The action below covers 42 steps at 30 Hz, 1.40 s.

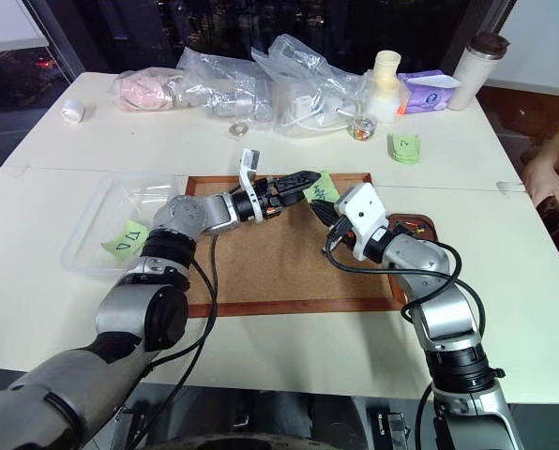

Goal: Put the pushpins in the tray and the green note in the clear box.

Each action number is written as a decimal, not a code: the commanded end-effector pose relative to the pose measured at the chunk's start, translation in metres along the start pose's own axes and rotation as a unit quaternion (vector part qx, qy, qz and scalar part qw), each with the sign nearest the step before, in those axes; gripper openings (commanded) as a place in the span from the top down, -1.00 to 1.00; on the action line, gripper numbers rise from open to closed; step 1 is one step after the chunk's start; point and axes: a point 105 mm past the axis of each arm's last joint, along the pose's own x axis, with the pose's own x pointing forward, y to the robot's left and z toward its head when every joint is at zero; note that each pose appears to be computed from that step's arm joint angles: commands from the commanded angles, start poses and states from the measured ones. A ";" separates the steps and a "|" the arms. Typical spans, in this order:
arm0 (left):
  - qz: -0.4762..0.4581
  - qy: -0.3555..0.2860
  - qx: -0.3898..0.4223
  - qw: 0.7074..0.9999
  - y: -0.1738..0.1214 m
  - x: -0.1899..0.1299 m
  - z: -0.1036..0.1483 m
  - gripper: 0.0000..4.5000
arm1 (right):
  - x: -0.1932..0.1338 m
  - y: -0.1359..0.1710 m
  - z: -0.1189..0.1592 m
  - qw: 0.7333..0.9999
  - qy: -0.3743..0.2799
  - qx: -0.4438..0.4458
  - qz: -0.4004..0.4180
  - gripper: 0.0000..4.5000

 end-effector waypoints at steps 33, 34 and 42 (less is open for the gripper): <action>-0.048 0.057 0.412 0.908 -0.053 -0.010 -0.004 0.99 | -0.079 -0.116 -0.045 0.936 0.059 0.160 -0.307 1.00; -0.052 0.065 0.439 0.895 -0.058 -0.011 -0.007 0.99 | -0.082 -0.118 -0.051 0.934 0.069 0.161 -0.312 1.00; -0.045 0.126 0.525 0.841 -0.064 -0.027 -0.022 0.99 | -0.089 -0.111 -0.083 0.926 0.134 0.196 -0.295 1.00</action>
